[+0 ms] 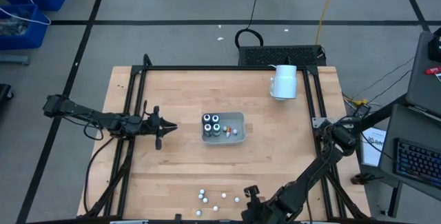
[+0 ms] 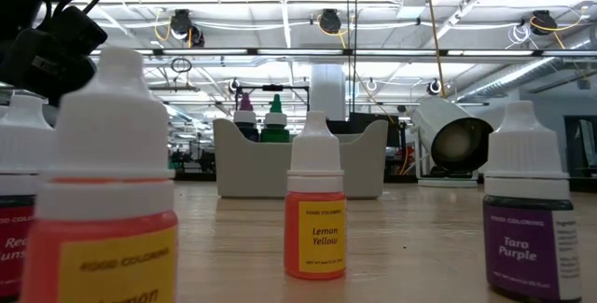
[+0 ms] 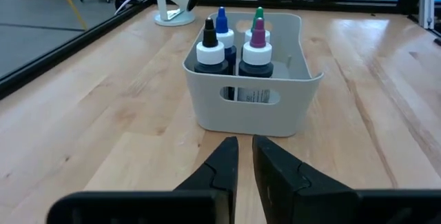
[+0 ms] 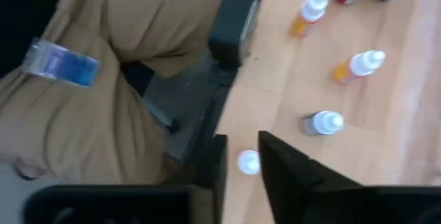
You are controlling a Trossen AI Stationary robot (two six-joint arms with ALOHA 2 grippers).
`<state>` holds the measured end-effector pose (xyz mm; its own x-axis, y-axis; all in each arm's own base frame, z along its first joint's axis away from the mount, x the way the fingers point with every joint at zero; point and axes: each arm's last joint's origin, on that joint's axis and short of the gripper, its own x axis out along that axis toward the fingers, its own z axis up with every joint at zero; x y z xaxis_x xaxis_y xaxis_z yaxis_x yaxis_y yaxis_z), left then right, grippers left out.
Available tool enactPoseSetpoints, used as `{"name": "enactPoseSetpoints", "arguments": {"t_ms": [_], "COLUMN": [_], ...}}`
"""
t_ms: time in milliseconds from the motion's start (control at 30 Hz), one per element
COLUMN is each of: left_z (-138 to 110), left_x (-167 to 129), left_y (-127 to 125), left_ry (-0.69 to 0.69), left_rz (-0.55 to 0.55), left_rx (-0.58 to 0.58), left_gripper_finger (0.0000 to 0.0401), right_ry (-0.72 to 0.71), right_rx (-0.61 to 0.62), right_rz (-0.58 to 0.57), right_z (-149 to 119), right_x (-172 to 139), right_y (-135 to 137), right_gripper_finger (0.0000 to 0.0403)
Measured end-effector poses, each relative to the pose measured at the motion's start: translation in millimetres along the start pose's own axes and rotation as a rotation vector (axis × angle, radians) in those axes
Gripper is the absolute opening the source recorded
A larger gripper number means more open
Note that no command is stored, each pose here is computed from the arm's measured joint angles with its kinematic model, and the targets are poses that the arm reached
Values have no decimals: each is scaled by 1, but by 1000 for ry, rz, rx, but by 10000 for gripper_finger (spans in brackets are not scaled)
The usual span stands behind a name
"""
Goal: Pick & Place food coloring
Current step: Put the small yellow food coloring bottle into the white bin
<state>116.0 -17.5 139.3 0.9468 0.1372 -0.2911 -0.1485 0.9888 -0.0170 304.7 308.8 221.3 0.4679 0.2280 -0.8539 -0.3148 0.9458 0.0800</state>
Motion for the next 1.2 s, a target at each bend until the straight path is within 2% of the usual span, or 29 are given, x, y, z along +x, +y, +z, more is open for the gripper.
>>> {"name": "enactPoseSetpoints", "arguments": {"t_ms": [267,467,667,1200], "left_z": [0,0,0,0], "left_x": [0,0,0,0], "left_y": [0,0,0,0], "left_ry": [0,0,0,1], "left_rz": [0,0,0,0], "left_rx": [-3,-7,-7,-6], "left_gripper_finger": [51,51,51,51], "right_ry": [27,-5,-5,-41], "right_rx": [-46,-75,-78,-65], "right_rz": [15,31,6,9], "right_z": [-17,-32,-42,-48], "right_x": [16,34,42,52], "right_y": [-3,-7,-11,-19], "right_gripper_finger": [189,226,222,166]}}
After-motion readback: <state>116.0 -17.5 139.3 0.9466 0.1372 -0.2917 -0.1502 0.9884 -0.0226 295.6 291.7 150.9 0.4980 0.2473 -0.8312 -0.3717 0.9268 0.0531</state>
